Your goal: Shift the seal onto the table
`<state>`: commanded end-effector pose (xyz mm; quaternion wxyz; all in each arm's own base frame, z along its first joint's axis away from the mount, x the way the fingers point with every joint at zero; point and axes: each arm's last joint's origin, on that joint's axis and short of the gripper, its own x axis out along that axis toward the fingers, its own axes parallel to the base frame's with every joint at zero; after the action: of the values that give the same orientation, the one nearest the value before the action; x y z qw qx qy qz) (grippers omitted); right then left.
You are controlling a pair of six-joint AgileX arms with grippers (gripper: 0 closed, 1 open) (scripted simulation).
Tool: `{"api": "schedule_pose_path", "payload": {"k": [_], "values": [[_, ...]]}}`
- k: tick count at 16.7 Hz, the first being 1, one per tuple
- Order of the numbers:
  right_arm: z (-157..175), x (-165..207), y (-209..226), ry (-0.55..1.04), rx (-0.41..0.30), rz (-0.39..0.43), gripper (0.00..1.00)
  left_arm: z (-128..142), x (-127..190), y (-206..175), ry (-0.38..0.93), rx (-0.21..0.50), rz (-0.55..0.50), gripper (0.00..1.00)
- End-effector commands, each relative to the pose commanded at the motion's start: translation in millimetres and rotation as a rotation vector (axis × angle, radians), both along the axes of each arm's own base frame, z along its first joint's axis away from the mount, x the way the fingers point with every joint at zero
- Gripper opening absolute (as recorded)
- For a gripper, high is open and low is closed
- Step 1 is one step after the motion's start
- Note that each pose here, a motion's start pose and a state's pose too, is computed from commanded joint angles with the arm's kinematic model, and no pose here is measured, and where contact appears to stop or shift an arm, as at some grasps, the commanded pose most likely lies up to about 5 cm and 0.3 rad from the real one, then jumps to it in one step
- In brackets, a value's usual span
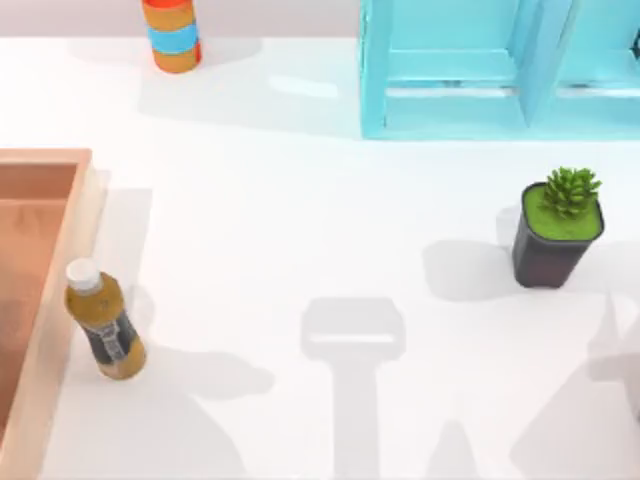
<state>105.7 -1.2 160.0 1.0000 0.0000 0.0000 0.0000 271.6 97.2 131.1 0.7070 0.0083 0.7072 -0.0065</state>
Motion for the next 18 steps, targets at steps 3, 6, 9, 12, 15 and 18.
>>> {"api": "schedule_pose_path", "payload": {"k": [3, 6, 9, 12, 15, 18], "values": [[0.0, 0.0, 0.0, 0.000, 0.000, 0.000, 1.00, 0.0, 0.0, 0.0, 0.000, 0.000, 0.000, 0.55], [0.0, 0.0, 0.0, 0.000, 0.000, 0.000, 1.00, 0.0, 0.0, 0.0, 0.000, 0.000, 0.000, 0.32], [0.0, 0.0, 0.0, 0.000, 0.000, 0.000, 1.00, 0.0, 0.0, 0.0, 0.000, 0.000, 0.000, 0.10], [0.0, 0.0, 0.0, 0.000, 0.000, 0.000, 1.00, 0.0, 0.0, 0.0, 0.000, 0.000, 0.000, 0.00], [0.0, 0.0, 0.0, 0.000, 0.000, 0.000, 1.00, 0.0, 0.0, 0.0, 0.000, 0.000, 0.000, 0.00], [0.0, 0.0, 0.0, 0.000, 0.000, 0.000, 1.00, 0.0, 0.0, 0.0, 0.000, 0.000, 0.000, 0.00]]}}
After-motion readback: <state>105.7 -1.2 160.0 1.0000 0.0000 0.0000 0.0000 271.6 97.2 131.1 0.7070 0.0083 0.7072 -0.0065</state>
